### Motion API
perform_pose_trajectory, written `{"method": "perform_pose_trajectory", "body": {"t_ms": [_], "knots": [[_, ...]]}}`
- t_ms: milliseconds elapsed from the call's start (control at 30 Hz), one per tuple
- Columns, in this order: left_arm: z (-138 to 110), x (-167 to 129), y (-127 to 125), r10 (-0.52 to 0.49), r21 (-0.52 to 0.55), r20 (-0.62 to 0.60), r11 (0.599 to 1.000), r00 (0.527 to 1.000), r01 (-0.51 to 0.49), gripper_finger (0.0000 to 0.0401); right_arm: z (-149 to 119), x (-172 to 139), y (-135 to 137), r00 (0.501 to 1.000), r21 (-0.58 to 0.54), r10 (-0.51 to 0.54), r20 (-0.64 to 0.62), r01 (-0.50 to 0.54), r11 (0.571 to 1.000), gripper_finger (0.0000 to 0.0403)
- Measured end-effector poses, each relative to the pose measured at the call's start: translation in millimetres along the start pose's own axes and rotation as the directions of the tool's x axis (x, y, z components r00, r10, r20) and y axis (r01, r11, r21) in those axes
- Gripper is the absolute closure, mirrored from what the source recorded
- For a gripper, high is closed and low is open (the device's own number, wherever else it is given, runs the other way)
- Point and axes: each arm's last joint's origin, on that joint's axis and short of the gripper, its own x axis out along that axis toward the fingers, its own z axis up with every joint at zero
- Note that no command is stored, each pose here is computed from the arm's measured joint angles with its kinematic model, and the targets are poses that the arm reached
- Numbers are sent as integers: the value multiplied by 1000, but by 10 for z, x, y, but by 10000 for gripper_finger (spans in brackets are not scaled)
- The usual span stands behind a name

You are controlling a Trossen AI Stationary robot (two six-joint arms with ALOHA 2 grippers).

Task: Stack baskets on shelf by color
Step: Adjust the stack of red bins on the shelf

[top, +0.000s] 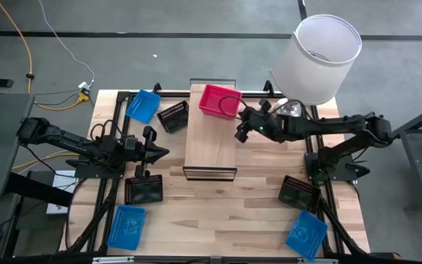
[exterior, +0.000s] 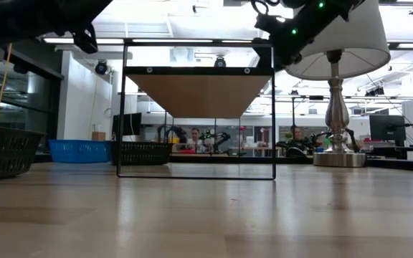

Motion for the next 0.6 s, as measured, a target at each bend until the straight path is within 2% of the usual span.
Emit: {"method": "perform_pose_trajectory", "body": {"t_ms": [133, 367, 600], "knots": [[4, 0, 1, 2, -1, 4, 1000, 1000, -2, 401, -7, 133, -51, 1000, 22, -16, -3, 16, 1000, 403], [5, 0, 18, 59, -1, 5, 998, 998, -59, 401, -5, 464, -71, 998, -15, -36, 50, 37, 999, 403], [3, 1, 15, 54, -30, 3, 998, 999, -53, 401, 53, 551, -157, 992, 6, -52, 115, 52, 999, 403]]}}
